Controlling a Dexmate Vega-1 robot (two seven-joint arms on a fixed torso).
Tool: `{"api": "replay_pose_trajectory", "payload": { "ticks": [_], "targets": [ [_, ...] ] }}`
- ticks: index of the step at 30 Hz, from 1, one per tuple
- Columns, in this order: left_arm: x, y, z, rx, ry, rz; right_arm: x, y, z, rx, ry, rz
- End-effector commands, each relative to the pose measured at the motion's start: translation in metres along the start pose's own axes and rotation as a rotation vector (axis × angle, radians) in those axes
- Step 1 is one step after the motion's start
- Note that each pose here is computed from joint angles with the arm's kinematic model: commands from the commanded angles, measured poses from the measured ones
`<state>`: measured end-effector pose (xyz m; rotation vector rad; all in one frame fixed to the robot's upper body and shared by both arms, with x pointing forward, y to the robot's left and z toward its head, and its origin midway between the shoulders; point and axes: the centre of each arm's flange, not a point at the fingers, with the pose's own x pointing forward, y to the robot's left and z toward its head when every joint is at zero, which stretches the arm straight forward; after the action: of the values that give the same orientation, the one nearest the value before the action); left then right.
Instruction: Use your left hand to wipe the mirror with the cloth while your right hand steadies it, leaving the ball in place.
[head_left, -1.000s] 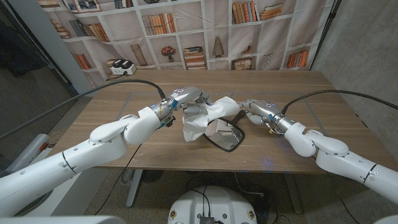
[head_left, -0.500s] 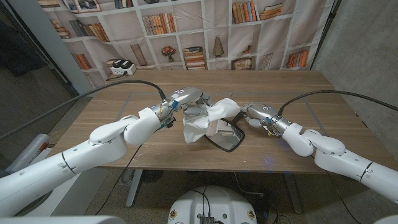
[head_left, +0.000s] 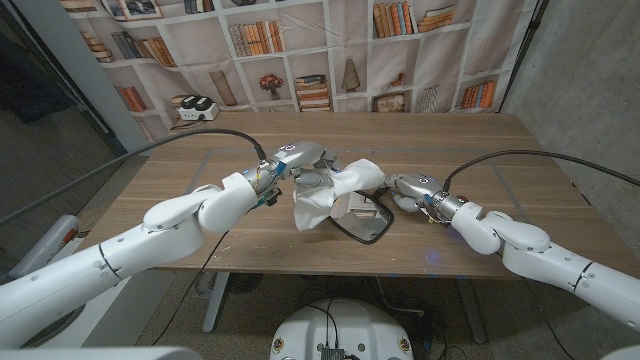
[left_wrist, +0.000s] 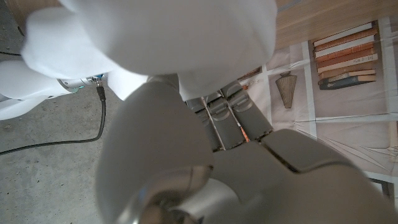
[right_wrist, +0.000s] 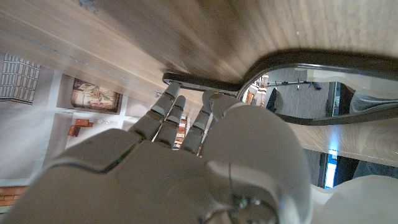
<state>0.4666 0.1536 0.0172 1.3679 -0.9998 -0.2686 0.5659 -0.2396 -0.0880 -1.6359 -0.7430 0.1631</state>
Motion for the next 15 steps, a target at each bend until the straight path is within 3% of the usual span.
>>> {"api": "replay_pose_trajectory", "payload": {
  "ticks": [1,8,15],
  "targets": [
    [0.001,0.000,-0.003,0.003,0.002,-0.005,0.002,0.008,0.008,-0.020,-0.039,0.016],
    [0.001,-0.001,-0.005,-0.002,0.004,-0.005,0.003,0.014,0.010,-0.015,-0.052,0.012],
    [0.004,-0.002,-0.007,-0.004,-0.002,-0.006,-0.002,0.020,0.012,-0.033,-0.077,-0.039]
  ]
}}
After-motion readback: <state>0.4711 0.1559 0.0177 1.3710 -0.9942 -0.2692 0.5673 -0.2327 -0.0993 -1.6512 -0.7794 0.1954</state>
